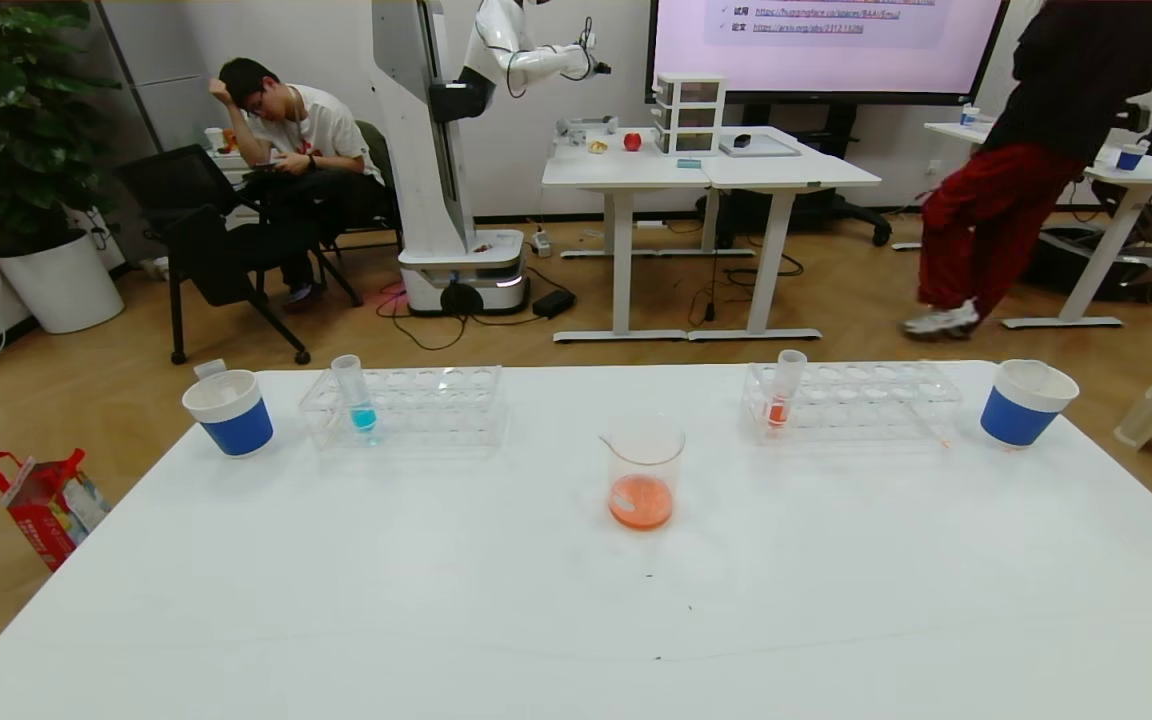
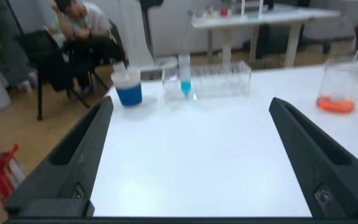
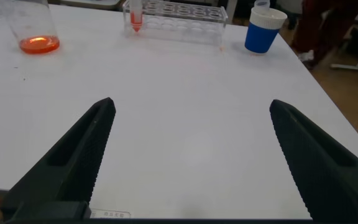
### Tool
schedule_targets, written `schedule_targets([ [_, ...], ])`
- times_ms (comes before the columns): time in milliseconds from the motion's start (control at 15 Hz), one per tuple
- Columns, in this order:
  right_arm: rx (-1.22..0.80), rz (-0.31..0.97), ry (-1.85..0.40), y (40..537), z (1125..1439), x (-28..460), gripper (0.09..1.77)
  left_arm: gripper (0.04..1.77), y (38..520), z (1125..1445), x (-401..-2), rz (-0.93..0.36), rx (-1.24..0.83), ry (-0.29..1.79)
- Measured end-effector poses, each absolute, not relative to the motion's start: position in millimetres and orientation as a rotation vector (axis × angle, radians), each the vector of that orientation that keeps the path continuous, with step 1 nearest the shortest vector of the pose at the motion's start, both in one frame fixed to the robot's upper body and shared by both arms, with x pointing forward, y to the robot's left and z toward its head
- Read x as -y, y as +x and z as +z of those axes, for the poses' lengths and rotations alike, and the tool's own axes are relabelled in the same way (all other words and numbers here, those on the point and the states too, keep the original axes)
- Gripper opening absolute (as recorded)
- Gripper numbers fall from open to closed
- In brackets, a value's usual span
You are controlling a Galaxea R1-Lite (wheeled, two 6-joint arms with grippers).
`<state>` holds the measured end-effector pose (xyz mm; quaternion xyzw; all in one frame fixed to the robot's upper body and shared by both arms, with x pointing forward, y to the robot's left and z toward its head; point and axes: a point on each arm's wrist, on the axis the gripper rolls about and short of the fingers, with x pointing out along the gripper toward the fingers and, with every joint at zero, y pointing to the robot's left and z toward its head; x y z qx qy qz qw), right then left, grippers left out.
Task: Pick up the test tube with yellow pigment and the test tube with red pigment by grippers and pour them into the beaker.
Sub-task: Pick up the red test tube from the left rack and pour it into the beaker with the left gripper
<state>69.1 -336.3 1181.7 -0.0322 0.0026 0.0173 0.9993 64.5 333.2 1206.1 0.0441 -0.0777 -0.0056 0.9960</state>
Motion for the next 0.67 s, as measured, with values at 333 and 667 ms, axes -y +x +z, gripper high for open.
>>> schedule_targets([
  [333, -0.006, 0.035, -0.064, 69.1, 1181.7, 336.3, 1.73, 1.75, 68.8, 1182.3, -333.2, -0.019, -0.003, 0.081],
  [667, -0.006, 0.035, -0.064, 69.1, 1181.7, 336.3, 1.73, 1.75, 69.0, 1181.8, -333.3, -0.014, -0.005, 0.044],
])
